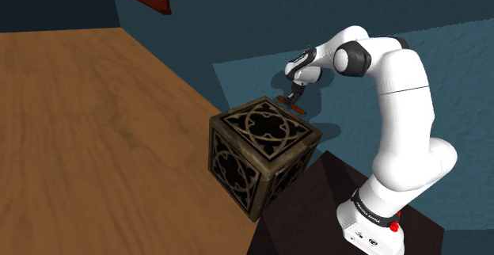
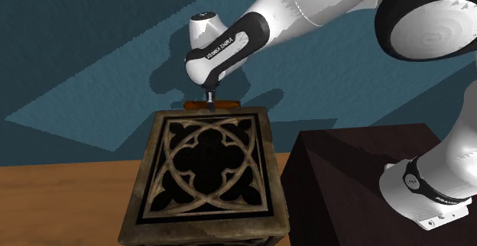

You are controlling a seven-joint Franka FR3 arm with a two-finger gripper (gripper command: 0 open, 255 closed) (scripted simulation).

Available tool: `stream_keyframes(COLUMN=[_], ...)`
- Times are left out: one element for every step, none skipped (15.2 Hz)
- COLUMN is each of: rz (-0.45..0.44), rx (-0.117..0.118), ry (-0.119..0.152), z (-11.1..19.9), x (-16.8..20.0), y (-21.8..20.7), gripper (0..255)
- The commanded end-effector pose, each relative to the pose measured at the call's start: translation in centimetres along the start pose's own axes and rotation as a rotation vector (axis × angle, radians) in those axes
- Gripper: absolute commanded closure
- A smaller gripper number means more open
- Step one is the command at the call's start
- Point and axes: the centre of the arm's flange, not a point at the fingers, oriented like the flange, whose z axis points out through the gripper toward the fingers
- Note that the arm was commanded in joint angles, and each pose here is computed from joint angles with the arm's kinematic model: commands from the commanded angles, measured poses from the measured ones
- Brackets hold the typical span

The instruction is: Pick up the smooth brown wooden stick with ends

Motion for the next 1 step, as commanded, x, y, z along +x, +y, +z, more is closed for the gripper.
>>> stream_keyframes(rz=[0.0], rx=[0.0], ry=[0.0], z=[-0.3], x=[0.02], y=[0.02], gripper=[255])
